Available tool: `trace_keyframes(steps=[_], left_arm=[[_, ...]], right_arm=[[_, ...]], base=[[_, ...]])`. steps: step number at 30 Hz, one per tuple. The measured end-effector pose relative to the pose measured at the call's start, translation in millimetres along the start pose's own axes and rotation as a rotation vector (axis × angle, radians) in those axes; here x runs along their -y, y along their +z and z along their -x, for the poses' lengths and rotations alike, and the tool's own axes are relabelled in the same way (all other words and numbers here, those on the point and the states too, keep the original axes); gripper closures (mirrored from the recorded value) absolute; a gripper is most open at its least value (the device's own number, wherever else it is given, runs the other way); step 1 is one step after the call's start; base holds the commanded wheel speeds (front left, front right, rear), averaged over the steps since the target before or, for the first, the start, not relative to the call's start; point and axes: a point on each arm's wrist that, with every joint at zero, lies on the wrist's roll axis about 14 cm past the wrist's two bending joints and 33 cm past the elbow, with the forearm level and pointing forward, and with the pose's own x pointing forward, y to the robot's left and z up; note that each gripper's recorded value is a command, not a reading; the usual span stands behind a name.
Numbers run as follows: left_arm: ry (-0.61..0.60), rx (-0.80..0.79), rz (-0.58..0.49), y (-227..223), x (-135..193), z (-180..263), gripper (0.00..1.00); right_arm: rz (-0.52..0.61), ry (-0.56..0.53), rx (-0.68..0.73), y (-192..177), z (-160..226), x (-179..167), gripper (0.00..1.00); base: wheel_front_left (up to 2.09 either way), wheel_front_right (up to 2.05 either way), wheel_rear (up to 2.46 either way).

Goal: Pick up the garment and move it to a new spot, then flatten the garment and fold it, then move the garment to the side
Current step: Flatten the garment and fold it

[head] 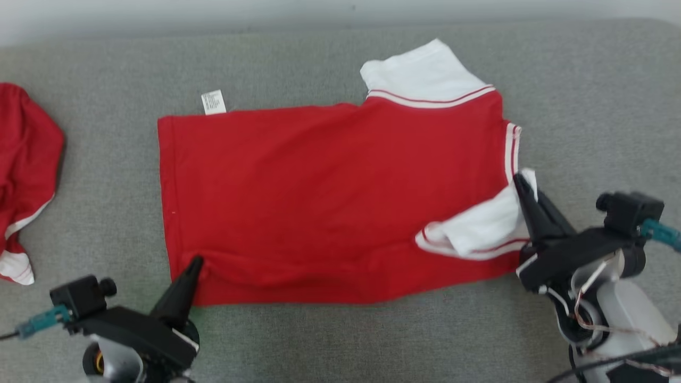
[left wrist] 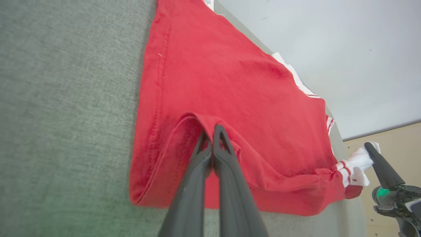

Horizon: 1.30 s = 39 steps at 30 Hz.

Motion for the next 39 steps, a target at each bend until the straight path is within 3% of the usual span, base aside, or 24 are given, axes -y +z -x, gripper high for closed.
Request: trace_keyframes(steps=[15, 16, 17, 18, 22, 26, 33, 39], left_arm=[[0.077, 0.013, -0.016, -1.7, -31.6, -28.5, 1.0], [0.081, 0.021, -0.017, -1.3, -31.9, -28.4, 0.63], [0.088, 0.03, -0.024, -0.4, -32.5, -28.2, 0.0], [0.091, 0.042, -0.034, 1.1, -32.6, -27.4, 0.0], [0.128, 0.148, -0.073, 14.6, -33.0, -17.7, 0.0], [0.207, 0.262, -0.184, 28.4, -38.8, 0.6, 0.0], [0.247, 0.45, -0.36, 49.1, -23.7, 29.7, 0.0], [0.245, 0.487, -0.473, 47.5, -12.5, 45.3, 0.0]], right_arm=[[-0.011, 0.012, -0.05, -25.1, -52.4, 19.7, 1.0], [-0.022, 0.013, -0.041, -24.3, -53.8, 19.1, 0.91], [-0.038, 0.012, -0.029, -23.4, -54.8, 18.9, 0.53], [-0.053, 0.009, -0.02, -23.1, -54.9, 18.8, 0.0], [-0.087, -0.008, 0.04, -14.3, -51.7, 21.2, 0.0], [-0.098, -0.035, 0.087, -7.7, -40.4, 27.3, 0.0], [0.02, -0.056, 0.207, 23.6, -12.2, 28.6, 0.0], [0.128, -0.051, 0.214, 17.4, 22.0, 9.8, 0.0]], base=[[0.0, 0.0, 0.0], [0.0, 0.0, 0.0], [0.0, 0.0, 0.0], [0.0, 0.0, 0.0], [0.0, 0.0, 0.0], [0.0, 0.0, 0.0], [0.0, 0.0, 0.0], [0.0, 0.0, 0.0]])
